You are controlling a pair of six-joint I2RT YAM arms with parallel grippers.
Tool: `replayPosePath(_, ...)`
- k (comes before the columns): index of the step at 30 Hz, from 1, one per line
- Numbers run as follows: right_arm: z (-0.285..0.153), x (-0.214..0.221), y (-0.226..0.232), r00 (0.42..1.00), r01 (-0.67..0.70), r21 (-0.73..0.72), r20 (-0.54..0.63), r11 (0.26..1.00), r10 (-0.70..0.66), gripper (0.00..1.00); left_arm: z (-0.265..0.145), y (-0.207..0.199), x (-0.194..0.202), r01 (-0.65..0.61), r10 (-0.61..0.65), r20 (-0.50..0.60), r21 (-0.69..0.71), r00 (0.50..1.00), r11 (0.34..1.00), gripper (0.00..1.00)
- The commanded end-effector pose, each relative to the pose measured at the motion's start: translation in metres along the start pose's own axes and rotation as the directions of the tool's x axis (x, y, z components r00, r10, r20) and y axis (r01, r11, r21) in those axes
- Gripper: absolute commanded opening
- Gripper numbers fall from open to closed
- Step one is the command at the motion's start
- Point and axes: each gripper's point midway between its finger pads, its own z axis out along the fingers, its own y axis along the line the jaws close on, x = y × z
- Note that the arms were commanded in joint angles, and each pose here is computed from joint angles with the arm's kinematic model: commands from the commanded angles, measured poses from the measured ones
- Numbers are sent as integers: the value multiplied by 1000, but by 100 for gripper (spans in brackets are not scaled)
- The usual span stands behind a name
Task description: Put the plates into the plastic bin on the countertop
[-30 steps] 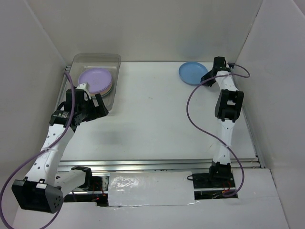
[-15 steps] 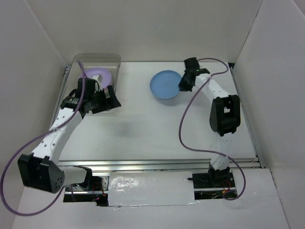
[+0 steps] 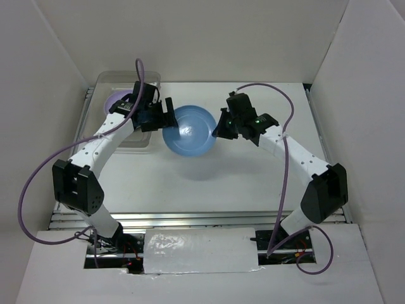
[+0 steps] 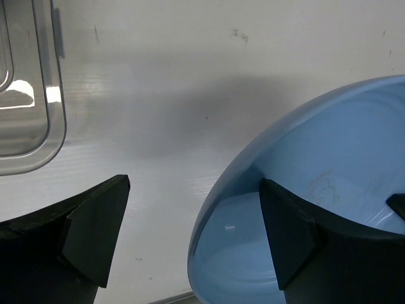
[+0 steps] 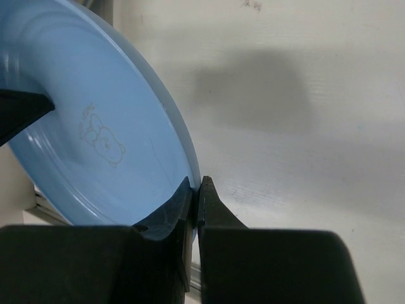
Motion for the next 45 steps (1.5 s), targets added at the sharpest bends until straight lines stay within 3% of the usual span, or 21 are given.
replayPosePath(1,-21,-17,28,997,3,-116,75,993,5,0,-4,4,2,-11,11,4,-34,1000,999,96)
replayPosePath(2,-22,-15,28,997,3,-119,71,993,5,0,-3,5,3,-7,7,-1,-34,1000,999,92)
replayPosePath(4,-26,-13,29,997,3,-133,73,991,7,0,-1,5,4,-10,10,-1,-35,1000,999,65)
replayPosePath(5,-27,-12,30,997,2,-137,71,991,7,0,-2,3,4,-8,8,1,-29,1000,1000,34)
replayPosePath(8,-27,-10,31,998,-1,-144,62,990,9,0,-3,-1,5,-6,6,-5,-28,1000,1000,0)
replayPosePath(10,-29,-10,35,998,3,-164,58,986,6,4,-7,-4,1,-8,8,4,-22,1000,1000,0)
replayPosePath(11,-29,-10,36,998,3,-172,56,985,7,15,-8,-6,1,-6,6,4,-19,1000,1000,0)
replayPosePath(12,-30,-9,36,998,4,-180,57,984,6,66,-9,1,-5,0,2,25,-58,1000,998,0)
replayPosePath(13,-34,-10,37,998,-4,-183,66,983,16,98,-11,4,-10,7,-4,43,-75,999,997,0)
replayPosePath(16,-42,-13,19,994,-38,-151,92,988,52,100,-20,40,-36,117,-98,118,-161,988,980,0)
replayPosePath(18,-47,-7,5,991,-63,-158,103,985,80,100,-27,89,-58,262,-225,183,-212,957,941,0)
replayPosePath(21,-51,6,-7,992,-67,-172,94,983,84,100,-42,179,-89,489,-401,328,-255,855,834,0)
replayPosePath(22,-51,11,-9,993,-64,-171,87,983,80,100,-41,193,-94,536,-441,351,-248,826,807,0)
replayPosePath(28,-51,41,-9,998,-38,-201,37,979,47,100,-18,268,-126,666,-555,411,-200,723,719,0)
replayPosePath(32,-53,53,-4,1000,1,-200,15,980,2,100,-10,286,-152,667,-559,404,-205,724,716,0)
replayPosePath(40,-64,58,13,999,51,-223,22,973,-47,100,8,291,-153,652,-558,376,-191,740,734,1)
replayPosePath(42,-65,58,15,998,54,-225,26,973,-49,100,12,285,-152,640,-553,360,-196,752,743,8)
replayPosePath(45,-65,57,16,998,55,-224,26,973,-50,100,16,278,-149,636,-554,346,-197,757,746,32)
